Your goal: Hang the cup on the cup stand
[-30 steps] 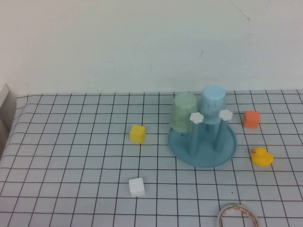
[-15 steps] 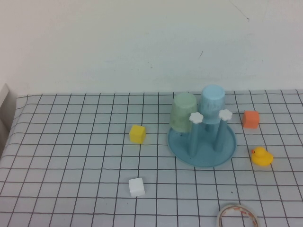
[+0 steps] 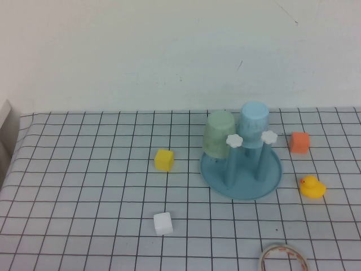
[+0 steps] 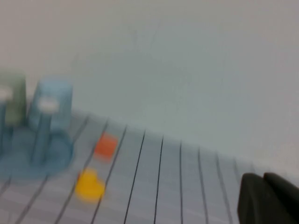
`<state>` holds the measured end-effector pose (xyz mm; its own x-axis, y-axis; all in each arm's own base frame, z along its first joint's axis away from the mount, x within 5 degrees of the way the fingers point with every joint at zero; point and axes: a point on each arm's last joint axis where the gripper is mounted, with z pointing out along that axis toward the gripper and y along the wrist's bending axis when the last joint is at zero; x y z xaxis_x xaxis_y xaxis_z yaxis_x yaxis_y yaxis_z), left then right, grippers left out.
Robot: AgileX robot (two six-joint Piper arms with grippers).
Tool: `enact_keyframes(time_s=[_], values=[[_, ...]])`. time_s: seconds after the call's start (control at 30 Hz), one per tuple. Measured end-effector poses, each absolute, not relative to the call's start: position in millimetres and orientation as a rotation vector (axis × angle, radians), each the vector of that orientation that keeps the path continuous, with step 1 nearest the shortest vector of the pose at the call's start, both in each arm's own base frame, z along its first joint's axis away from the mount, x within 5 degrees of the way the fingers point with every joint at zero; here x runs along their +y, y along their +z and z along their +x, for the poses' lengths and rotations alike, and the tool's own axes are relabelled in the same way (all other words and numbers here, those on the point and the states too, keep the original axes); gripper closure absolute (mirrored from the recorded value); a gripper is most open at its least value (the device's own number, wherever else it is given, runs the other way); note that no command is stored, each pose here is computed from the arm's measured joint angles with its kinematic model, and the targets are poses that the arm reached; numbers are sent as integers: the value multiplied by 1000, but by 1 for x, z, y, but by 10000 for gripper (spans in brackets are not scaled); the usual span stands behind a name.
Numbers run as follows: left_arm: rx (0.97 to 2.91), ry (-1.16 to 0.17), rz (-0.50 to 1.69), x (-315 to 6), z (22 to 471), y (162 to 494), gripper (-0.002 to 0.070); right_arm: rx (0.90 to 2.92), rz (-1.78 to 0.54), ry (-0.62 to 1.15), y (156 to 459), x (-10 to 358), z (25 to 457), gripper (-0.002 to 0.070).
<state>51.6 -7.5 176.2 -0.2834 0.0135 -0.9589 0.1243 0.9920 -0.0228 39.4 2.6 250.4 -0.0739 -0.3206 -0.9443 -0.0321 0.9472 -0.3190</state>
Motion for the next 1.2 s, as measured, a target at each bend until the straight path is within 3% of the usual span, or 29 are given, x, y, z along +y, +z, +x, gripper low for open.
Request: enact_keyframes(time_s=[0.17, 0.43, 1.2], values=[[1856, -108, 100, -8, 52, 176, 676, 1861, -233, -238, 219, -2, 40, 678], [1857, -111, 96, -8, 52, 176, 676, 1840, -151, -182, 176, -3, 53, 678], [1856, -110, 96, -8, 52, 176, 676, 1886, -5, -90, 171, -4, 52, 678]])
